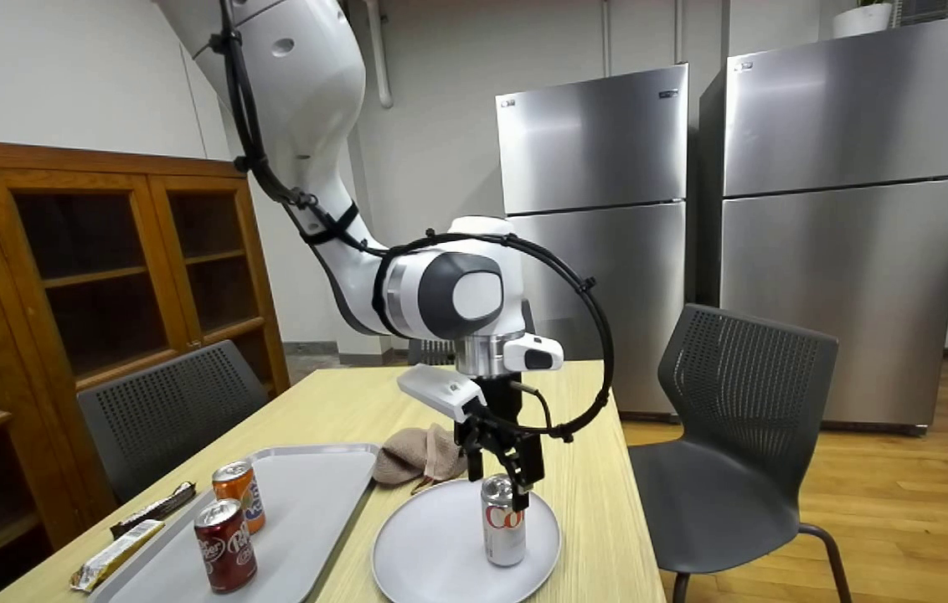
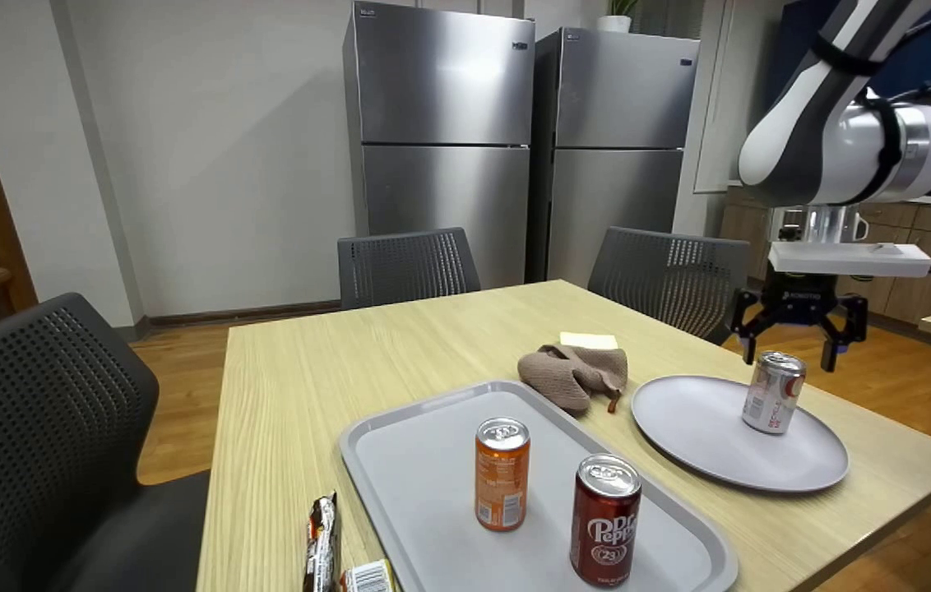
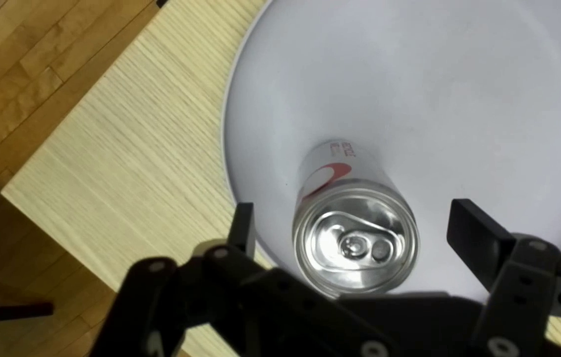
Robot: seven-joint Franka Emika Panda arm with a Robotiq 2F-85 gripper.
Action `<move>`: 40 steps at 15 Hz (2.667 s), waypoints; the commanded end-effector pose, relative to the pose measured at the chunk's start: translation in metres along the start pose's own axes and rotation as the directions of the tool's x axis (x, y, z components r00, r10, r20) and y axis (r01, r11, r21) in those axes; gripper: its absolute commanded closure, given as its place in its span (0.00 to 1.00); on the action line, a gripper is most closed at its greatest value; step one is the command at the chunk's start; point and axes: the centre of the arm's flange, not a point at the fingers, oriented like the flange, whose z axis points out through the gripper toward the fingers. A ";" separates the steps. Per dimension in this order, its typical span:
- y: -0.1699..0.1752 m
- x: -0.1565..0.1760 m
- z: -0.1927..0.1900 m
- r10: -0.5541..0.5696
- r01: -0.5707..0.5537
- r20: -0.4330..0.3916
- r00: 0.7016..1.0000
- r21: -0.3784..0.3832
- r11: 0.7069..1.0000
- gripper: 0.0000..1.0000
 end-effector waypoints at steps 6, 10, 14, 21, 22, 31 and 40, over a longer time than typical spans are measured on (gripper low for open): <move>0.001 0.007 0.015 -0.023 0.023 -0.026 0.999 -0.008 1.000 0.00; 0.002 0.006 0.018 -0.041 0.041 -0.038 0.998 -0.001 0.999 0.34; 0.001 0.007 0.019 -0.040 0.040 -0.049 0.998 0.002 0.999 0.61; -0.010 -0.003 0.006 -0.095 0.096 -0.060 0.994 0.002 0.995 0.61; -0.016 -0.006 0.002 -0.110 0.111 -0.063 0.992 0.002 0.994 0.61; -0.091 -0.040 -0.035 -0.269 0.270 -0.133 0.954 -0.006 0.963 0.61; -0.176 -0.103 -0.045 -0.413 0.417 -0.156 0.898 -0.002 0.909 0.61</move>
